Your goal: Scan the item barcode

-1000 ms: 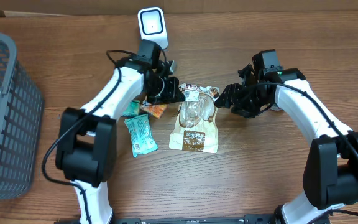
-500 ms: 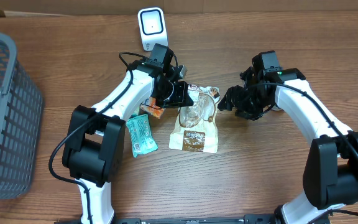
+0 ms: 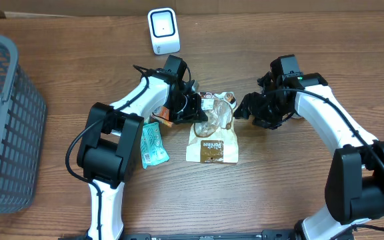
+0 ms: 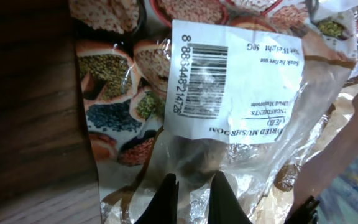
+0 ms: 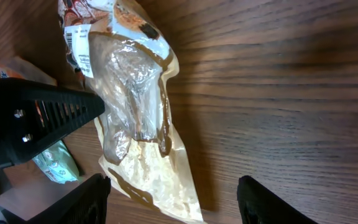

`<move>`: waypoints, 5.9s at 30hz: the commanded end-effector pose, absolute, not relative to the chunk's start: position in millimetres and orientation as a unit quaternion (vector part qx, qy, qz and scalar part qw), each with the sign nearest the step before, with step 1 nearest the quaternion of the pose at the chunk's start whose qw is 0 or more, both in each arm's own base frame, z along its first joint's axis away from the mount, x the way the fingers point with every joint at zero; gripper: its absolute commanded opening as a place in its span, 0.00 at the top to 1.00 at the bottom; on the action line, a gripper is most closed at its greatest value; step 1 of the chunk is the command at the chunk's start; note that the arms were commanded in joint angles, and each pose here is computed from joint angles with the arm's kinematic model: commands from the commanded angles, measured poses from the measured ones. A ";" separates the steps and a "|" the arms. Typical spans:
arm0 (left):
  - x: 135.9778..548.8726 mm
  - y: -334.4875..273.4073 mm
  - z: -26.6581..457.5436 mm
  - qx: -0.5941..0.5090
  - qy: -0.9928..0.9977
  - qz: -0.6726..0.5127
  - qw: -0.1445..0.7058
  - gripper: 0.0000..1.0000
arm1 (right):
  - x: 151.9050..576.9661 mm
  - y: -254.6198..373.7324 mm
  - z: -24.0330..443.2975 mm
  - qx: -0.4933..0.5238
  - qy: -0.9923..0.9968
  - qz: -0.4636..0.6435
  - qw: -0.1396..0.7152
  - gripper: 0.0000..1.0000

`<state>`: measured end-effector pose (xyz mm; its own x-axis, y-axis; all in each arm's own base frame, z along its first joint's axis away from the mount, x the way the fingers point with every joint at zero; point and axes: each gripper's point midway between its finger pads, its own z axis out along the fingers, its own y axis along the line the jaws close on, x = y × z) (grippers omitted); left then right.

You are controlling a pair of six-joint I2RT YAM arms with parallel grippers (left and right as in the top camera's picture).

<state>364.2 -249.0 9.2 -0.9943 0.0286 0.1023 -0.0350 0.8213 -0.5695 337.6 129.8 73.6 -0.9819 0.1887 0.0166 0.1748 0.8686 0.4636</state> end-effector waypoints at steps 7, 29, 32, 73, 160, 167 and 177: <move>356.5 -239.4 -9.7 0.036 -0.955 0.281 0.085 0.95 | 360.1 135.5 64.5 0.060 0.964 0.256 0.043 0.35; 355.1 -239.0 -9.7 0.034 -0.955 0.281 0.087 0.96 | 340.1 190.8 9.3 -0.017 0.907 0.418 -0.044 0.33; 355.3 -239.2 -9.6 0.033 -0.955 0.282 0.087 0.96 | 335.4 196.6 3.1 -0.020 0.907 0.419 -0.044 0.44; 397.4 -124.9 235.8 -0.010 -0.966 0.192 -0.171 0.96 | 319.5 192.2 151.4 -0.086 0.888 0.443 0.085 0.96; 381.9 89.4 260.1 0.123 -0.962 0.055 -0.236 0.00 | 482.7 265.4 298.4 -0.206 0.868 -0.067 0.447 0.96; 381.8 89.3 260.1 0.122 -0.962 0.055 -0.236 0.01 | 546.4 276.6 258.6 -0.234 0.803 -0.244 0.490 0.96; 381.8 89.3 260.1 0.123 -0.962 0.055 -0.236 0.00 | 598.9 291.3 226.7 -0.299 0.728 -0.335 0.518 0.96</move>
